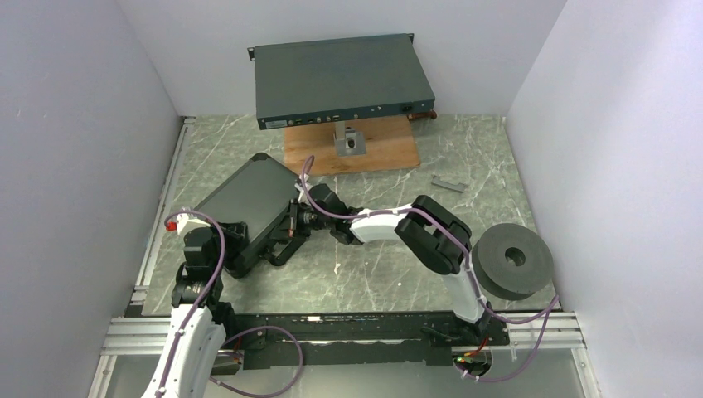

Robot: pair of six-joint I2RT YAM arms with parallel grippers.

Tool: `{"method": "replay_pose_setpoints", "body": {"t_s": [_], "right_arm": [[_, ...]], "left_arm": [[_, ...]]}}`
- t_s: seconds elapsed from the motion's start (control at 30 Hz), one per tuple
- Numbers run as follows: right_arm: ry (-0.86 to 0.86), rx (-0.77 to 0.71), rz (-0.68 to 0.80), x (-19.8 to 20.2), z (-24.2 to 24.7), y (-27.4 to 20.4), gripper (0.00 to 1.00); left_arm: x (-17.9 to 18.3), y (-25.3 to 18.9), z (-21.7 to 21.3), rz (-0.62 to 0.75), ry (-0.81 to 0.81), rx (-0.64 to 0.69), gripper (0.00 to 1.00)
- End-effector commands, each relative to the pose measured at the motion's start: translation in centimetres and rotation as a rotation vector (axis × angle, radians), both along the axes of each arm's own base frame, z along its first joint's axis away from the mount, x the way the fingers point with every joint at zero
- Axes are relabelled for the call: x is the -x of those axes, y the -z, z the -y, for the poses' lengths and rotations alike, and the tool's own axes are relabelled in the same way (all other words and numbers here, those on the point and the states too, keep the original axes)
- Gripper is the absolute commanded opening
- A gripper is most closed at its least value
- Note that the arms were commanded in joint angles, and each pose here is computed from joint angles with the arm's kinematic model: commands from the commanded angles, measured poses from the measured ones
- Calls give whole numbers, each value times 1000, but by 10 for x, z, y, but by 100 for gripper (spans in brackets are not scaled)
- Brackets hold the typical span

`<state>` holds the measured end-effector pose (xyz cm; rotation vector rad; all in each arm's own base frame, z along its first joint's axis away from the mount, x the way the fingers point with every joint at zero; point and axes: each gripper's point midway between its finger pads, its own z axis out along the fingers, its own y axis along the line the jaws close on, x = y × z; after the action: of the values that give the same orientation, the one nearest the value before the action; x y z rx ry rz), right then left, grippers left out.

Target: Pack up texas hold em set

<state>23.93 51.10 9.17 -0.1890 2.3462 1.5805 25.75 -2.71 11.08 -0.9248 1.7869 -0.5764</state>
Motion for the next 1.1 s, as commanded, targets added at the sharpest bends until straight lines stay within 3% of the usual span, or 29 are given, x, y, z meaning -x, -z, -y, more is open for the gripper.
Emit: {"method": "replay_pose_setpoints", "body": {"t_s": [0.0,0.2,0.4,0.6,1.07], "right_arm": [[-12,-253,240,-9,-11,-121,0],[112,-155,237,-12,22,-98,0],[213,81,89,-14,47,-31,0],[275,188,-9,-16,52,0,0],[283,172,-9,-26,15,-6,0]], "left_arm": [[67,102,-1,-427,38,-52,0],[67,102,-1,-425,38,-52,0],[67,102,-1,-426,36,-51,0],[67,102,-2,-423,32,-49,0],[67,102,-3,-417,19,-49,0]]}}
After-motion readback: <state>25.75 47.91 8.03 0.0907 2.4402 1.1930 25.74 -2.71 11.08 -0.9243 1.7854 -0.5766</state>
